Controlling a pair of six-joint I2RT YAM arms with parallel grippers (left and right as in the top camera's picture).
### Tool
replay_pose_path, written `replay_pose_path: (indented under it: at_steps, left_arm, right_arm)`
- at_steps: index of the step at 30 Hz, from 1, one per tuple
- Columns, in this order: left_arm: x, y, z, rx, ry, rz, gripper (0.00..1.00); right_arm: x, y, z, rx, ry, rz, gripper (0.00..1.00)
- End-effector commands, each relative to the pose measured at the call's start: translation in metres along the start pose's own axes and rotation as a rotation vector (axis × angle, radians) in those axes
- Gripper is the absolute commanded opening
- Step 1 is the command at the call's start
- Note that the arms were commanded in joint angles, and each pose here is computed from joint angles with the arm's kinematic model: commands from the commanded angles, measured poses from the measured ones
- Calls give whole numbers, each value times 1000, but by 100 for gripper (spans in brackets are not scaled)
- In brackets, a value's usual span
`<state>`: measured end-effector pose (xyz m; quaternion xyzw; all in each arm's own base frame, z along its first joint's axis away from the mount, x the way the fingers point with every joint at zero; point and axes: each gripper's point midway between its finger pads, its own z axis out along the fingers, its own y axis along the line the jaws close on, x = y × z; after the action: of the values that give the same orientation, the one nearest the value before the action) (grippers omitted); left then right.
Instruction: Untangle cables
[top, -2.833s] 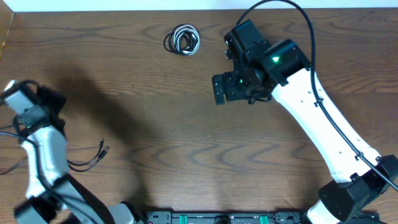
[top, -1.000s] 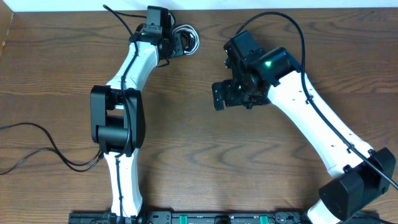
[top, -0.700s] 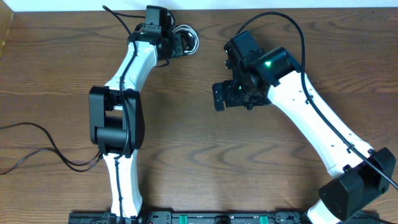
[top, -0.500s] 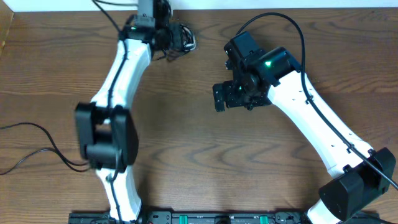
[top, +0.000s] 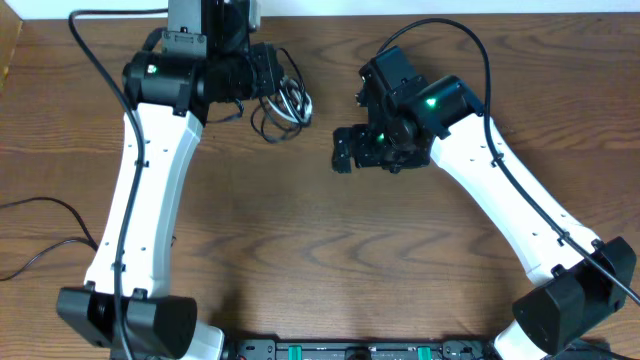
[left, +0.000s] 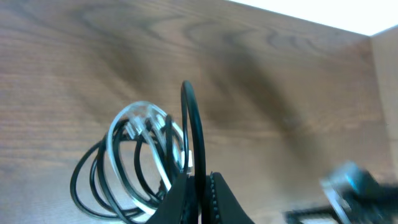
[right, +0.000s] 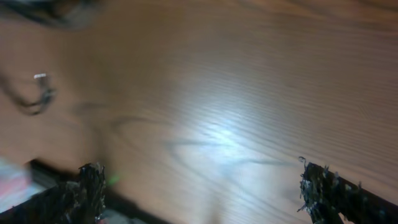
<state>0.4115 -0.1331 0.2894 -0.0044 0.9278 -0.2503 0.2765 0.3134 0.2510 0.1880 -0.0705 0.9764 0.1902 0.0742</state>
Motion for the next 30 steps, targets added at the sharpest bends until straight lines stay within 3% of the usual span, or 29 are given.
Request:
replay_pose_path:
  at_steps: [1,4,11,18,25,30]
  left_arm:
    - [21,-21,-15,93,74,-23,7]
    - [39,-33,-21,164,152,-32,8]
    - [65,-99,-46,535,282,4,7]
    - [66,-157,-85,912,323,66,7]
    - [66,-167,-102,996,389,-8,8]
    - [62,-158,-92,923,353,-12,7]
  right_arm:
    - [4,27,-2,-171,47,-32,99]
    - [0,25,-4,-192,43,-18,99]
    - [-5,20,-8,-217,40,3,99]
    - [4,0,11,-1,13,-20,99]
    - [4,-46,22,229,-33,90,99]
    - [12,-44,16,124,39,105,99]
